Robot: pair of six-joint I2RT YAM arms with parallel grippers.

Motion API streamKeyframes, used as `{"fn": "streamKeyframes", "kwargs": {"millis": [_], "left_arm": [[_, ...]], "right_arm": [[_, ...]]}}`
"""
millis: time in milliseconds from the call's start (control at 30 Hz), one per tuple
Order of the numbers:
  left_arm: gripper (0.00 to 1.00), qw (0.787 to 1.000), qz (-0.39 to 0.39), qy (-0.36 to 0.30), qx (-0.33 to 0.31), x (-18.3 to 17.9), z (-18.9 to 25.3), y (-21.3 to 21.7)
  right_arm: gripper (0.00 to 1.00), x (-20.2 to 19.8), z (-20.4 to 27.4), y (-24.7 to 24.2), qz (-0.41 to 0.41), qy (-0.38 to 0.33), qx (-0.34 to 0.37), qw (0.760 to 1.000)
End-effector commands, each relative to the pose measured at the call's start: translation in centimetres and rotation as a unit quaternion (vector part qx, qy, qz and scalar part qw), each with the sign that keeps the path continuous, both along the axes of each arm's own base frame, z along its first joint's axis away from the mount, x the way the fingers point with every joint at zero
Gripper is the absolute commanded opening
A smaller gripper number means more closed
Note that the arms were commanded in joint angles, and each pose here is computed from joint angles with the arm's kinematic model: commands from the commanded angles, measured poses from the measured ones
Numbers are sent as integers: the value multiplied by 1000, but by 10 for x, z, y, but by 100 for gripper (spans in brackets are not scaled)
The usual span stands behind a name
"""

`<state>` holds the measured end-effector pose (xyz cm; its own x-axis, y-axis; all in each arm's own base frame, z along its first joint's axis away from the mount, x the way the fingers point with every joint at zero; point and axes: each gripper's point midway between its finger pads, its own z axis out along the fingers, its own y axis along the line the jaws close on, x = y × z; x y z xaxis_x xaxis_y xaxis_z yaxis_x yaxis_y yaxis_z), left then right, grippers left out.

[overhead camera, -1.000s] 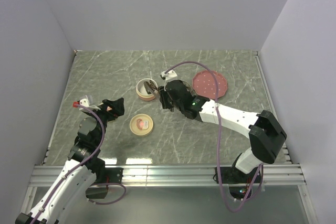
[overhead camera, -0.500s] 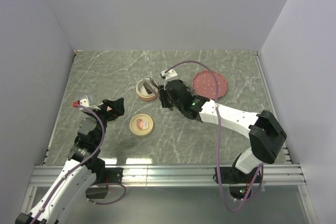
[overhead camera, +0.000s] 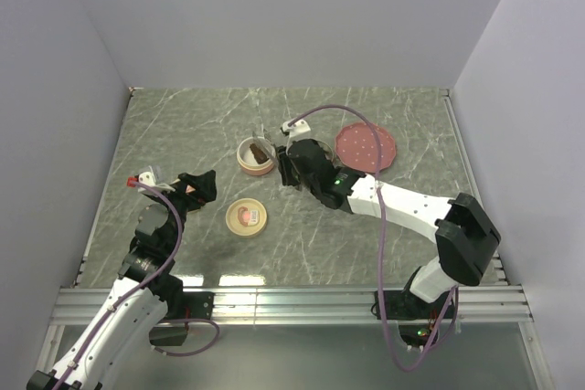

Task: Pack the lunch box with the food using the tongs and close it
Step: Place the food into the lunch box, then put down the clamp

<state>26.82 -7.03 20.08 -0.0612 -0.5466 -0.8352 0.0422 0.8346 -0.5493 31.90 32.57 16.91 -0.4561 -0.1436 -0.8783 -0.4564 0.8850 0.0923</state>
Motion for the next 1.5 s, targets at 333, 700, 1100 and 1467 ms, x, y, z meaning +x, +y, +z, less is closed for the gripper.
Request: {"fn": "streamKeyframes", "kwargs": {"millis": [333, 700, 1100, 1467], "left_arm": [[99, 1000, 0, -20, -10, 0, 11, 0], [99, 1000, -5, -24, -10, -1, 13, -2], [99, 999, -12, -31, -14, -3, 15, -3], [100, 999, -16, -38, -19, -6, 19, -4]], "right_arm": [[42, 3, 53, -38, -72, -73, 46, 994], [42, 13, 37, -125, -168, -66, 56, 982], [43, 4, 31, -234, -307, -67, 44, 948], [43, -12, -3, -306, -401, -25, 30, 915]]}}
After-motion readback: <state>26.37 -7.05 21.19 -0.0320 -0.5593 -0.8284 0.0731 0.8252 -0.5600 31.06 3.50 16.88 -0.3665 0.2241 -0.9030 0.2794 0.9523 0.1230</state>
